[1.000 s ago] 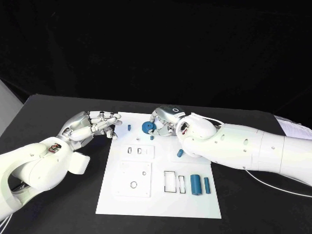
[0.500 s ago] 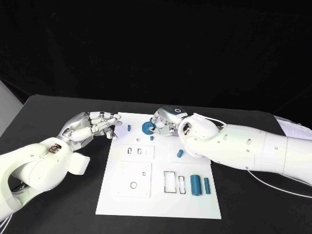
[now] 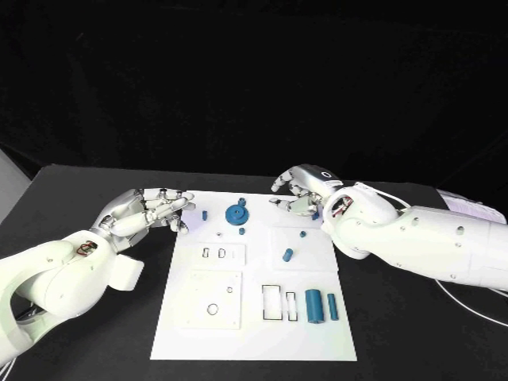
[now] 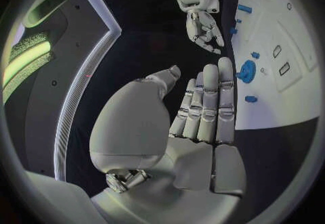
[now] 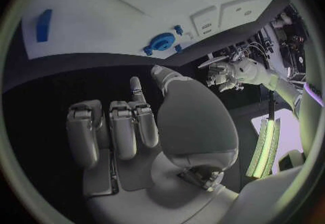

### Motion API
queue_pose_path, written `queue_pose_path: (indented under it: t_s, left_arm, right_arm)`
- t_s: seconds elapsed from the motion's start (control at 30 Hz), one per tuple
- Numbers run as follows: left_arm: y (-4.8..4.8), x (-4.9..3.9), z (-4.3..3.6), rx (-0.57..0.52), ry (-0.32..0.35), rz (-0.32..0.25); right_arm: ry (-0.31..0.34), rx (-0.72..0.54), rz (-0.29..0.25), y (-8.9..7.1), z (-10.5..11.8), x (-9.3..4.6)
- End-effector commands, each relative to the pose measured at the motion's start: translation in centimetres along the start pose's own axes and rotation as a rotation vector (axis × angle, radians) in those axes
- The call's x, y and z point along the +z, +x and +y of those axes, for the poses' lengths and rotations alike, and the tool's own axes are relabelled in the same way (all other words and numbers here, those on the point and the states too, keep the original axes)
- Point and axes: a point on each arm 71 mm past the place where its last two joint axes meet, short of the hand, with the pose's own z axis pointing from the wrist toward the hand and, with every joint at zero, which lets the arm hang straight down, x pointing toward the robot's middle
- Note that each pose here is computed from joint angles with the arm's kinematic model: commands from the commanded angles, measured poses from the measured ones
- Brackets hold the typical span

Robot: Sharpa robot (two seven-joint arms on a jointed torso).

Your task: Assemble the parts on the task board

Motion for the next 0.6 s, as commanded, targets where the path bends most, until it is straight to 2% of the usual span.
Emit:
queue_pose_path:
  t_s: [0.03,0.2,0.37,0.6]
  left_arm:
    - [0.37,0.09,-0.08,-0.020,0.016,0.031]
    - [0.35,0.14,0.01,-0.023,0.016,0.031]
    - [0.39,0.20,0.15,-0.025,0.013,0.030]
    - [0.34,0.13,0.38,-0.027,0.007,0.028]
  right_arm:
    - [-0.043,0.139,0.000,-0.8,-1.1,-1.0]
    - [-0.008,0.160,0.015,-1.9,-4.7,-2.1]
    - [0.032,0.143,0.029,-2.2,-7.5,-2.7]
    - [0.071,0.132,0.056,-2.1,-9.4,-3.2]
